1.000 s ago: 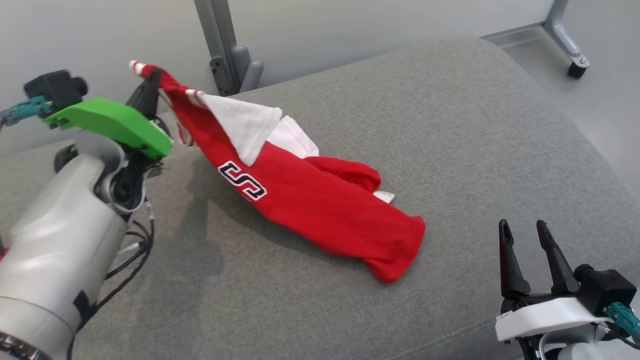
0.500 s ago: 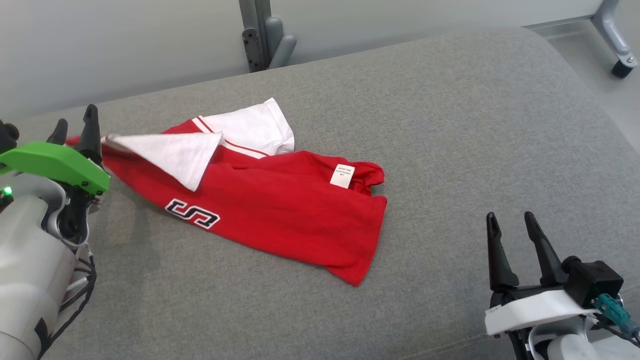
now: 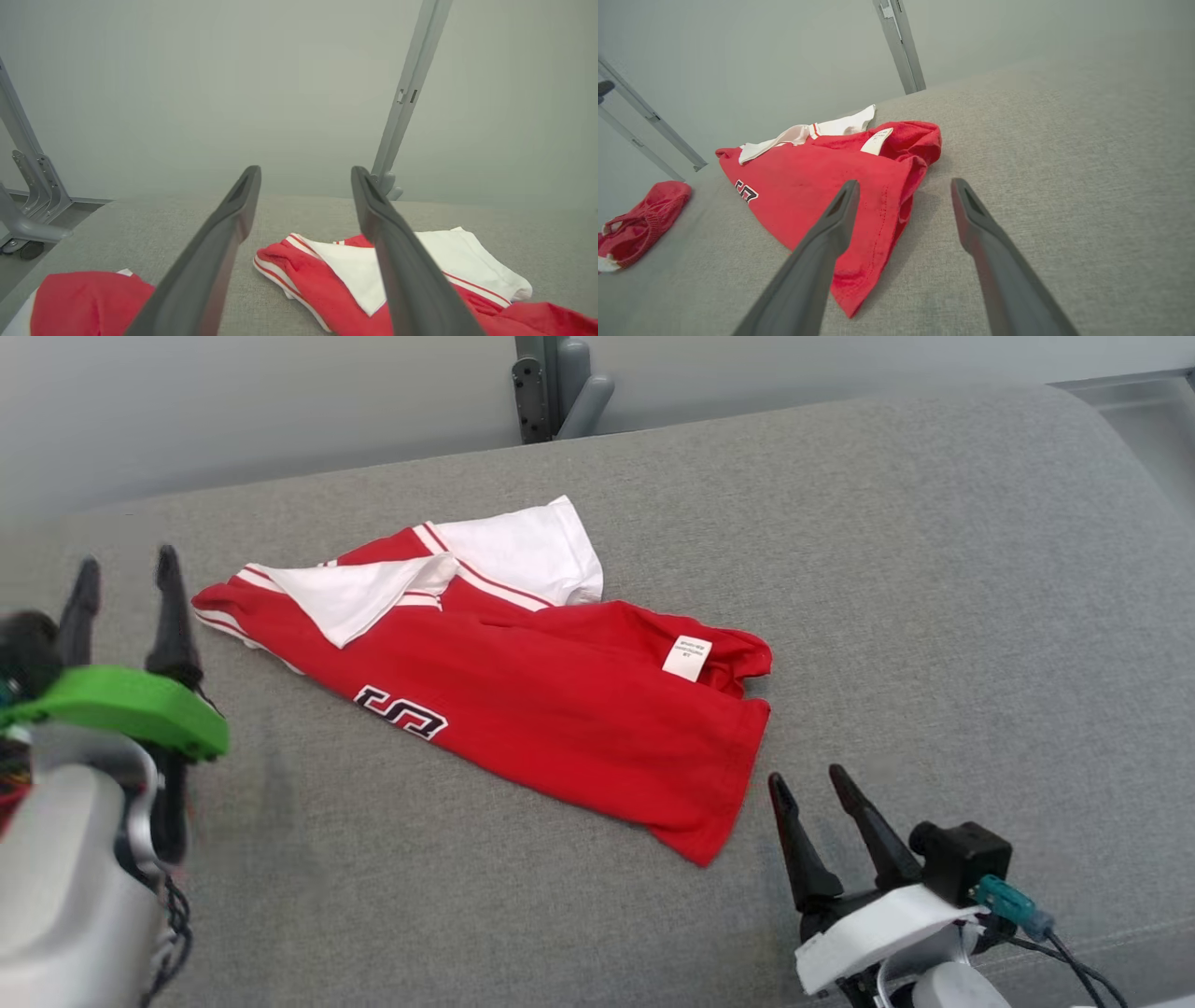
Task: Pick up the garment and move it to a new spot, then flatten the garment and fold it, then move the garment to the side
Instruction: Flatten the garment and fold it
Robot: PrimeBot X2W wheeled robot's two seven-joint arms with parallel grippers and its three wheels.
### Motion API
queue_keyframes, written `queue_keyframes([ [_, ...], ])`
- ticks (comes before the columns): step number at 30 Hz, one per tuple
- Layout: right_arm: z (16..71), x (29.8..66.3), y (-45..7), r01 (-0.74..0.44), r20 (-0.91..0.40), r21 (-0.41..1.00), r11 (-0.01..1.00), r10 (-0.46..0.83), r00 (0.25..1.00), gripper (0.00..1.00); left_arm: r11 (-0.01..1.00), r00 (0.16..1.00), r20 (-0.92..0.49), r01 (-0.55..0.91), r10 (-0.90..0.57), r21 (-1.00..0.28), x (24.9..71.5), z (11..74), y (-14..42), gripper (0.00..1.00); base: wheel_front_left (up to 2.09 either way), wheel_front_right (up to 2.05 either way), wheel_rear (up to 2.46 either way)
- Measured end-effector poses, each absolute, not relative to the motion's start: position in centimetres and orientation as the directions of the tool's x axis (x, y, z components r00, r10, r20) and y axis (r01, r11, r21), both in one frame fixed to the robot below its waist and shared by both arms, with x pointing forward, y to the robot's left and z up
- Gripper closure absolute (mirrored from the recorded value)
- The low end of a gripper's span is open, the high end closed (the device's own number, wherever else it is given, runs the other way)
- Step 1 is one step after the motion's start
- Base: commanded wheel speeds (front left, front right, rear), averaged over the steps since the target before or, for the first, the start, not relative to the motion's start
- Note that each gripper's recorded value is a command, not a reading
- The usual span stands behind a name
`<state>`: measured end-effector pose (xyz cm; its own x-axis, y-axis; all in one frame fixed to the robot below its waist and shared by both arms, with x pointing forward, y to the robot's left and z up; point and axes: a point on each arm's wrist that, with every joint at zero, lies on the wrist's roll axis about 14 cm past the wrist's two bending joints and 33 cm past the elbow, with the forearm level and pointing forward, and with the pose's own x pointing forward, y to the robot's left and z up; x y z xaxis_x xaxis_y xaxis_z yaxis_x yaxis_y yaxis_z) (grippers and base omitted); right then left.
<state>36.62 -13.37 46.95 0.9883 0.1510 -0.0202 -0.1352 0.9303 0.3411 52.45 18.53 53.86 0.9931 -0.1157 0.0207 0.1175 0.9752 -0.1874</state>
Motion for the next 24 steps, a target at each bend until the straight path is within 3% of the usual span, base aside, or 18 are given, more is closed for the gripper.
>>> queue_keyframes([
  [7, 45.3, 37.9, -10.1, -0.217, -0.072, 0.342, 0.914, 0.256, 0.964, 0.00, 0.975, 0.993, 0.012, 0.121, -0.121, -0.185, 46.1, 50.3, 16.9, 0.00, 0.00, 0.00, 0.00],
  [16, 45.1, 40.5, -10.5, -0.179, -0.084, 0.402, 0.898, 0.231, 0.969, 0.00, 0.971, 0.996, -0.057, 0.060, -0.075, -0.232, 40.4, 46.7, 16.8, 0.00, 0.00, 0.00, 0.00],
  [20, 43.2, 40.2, -10.1, -0.127, -0.146, 0.487, 0.864, 0.224, 0.964, 0.00, 0.968, 0.996, -0.081, 0.021, -0.042, -0.252, 39.0, 45.8, 17.4, 0.00, 0.00, 0.00, 0.00],
  [24, 44.1, 41.3, -9.8, -0.127, -0.127, 0.522, 0.843, 0.224, 0.966, 0.00, 0.967, 0.996, -0.081, 0.006, -0.028, -0.255, 38.3, 45.7, 17.7, 0.00, 0.00, 0.00, 0.00],
])
